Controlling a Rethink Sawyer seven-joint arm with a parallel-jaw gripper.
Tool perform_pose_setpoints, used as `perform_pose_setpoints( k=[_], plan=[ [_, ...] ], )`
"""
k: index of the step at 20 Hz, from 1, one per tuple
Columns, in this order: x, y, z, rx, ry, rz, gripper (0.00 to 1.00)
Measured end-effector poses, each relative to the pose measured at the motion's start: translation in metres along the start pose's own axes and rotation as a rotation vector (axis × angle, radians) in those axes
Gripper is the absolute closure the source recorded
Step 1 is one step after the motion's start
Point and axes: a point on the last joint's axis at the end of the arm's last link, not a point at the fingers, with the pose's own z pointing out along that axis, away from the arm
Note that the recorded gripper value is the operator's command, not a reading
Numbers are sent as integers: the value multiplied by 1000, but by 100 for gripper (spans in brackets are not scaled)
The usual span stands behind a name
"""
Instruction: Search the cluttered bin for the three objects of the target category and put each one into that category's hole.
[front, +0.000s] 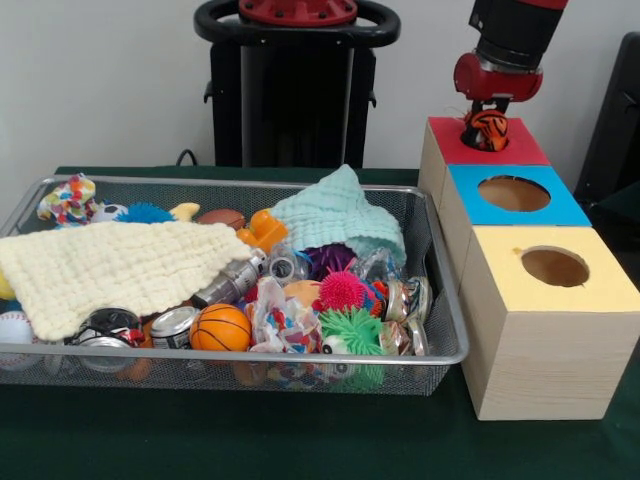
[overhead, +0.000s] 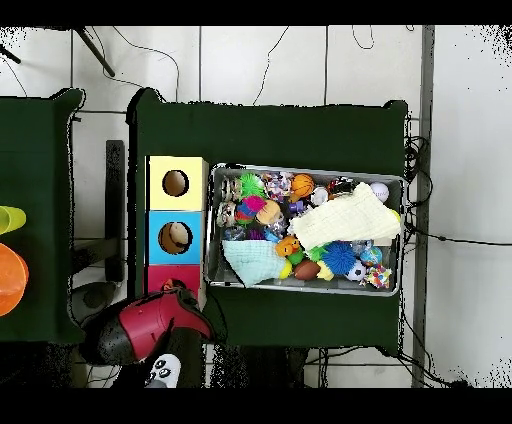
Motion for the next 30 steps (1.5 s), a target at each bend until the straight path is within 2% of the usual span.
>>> perform_pose_setpoints(
  k=[22,23,30],
  plan=[
    [0,-2,-1,3,-2,3,100],
    [0,-2,-1,2,-2,3,0],
    [-2,2,-2,-1,-8,-1,0]
  ],
)
